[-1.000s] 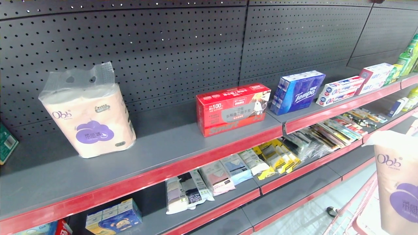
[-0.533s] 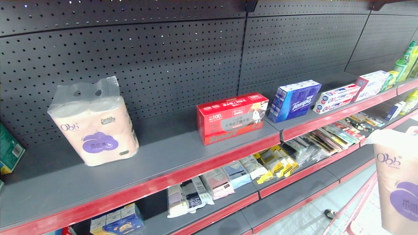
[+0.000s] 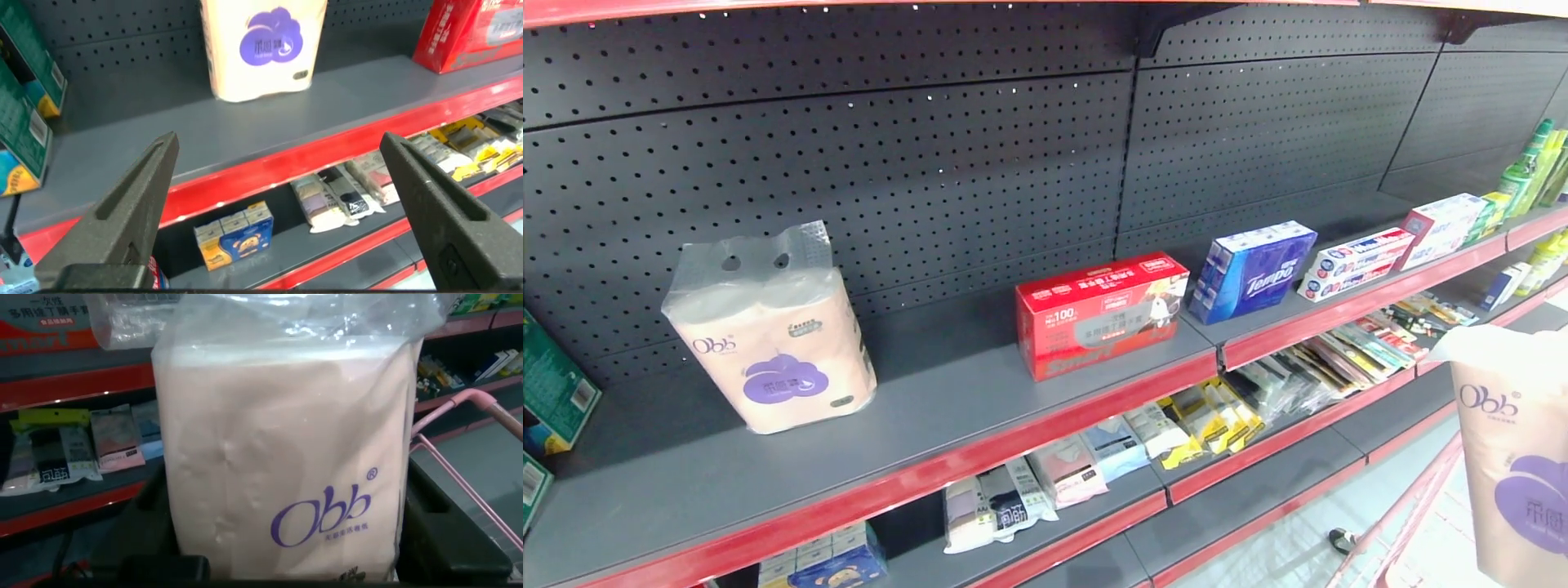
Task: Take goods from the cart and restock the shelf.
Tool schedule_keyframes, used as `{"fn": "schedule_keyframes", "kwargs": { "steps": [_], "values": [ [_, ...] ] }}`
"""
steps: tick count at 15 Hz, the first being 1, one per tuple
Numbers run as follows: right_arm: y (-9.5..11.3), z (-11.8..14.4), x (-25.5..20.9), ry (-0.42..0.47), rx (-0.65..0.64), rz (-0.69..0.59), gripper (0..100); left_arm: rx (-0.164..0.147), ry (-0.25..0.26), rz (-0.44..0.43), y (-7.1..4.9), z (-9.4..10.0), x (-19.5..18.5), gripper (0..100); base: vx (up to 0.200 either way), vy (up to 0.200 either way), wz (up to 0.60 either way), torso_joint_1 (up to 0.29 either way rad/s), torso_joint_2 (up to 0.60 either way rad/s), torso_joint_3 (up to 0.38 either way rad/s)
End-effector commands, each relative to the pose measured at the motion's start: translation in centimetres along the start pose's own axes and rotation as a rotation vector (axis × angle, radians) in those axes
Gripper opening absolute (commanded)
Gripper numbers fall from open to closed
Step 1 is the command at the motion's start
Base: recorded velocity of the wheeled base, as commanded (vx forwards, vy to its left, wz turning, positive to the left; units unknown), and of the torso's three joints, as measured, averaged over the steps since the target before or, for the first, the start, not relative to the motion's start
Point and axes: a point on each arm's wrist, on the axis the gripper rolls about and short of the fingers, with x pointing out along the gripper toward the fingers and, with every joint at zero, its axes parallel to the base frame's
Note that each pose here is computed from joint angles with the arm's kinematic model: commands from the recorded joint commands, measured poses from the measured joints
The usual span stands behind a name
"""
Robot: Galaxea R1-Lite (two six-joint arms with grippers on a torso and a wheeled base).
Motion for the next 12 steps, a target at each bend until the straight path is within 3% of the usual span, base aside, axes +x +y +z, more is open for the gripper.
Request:
{"fn": "schedule_keyframes", "kwargs": {
  "steps": [1, 7, 12],
  "values": [
    [0.0, 0.0, 0.3, 0.014, -0.002, 0.002, 0, 0.000, 0.001, 0.001, 0.0, 0.0, 0.0, 100, 0.000, 0.000, 0.00, 0.154, -0.32, -0.159],
    [0.0, 0.1, 1.1, 0.028, -0.019, -0.006, 0, 0.000, -0.001, -0.001, 0.0, 0.0, 0.0, 100, 0.000, 0.000, 0.00, 0.037, -0.08, -0.038],
    [0.0, 0.2, 1.6, 0.047, -0.020, -0.002, 0, 0.000, 0.001, -0.001, 0.0, 0.0, 0.0, 100, 0.000, 0.000, 0.60, 0.004, 0.00, 0.000]
  ]
}}
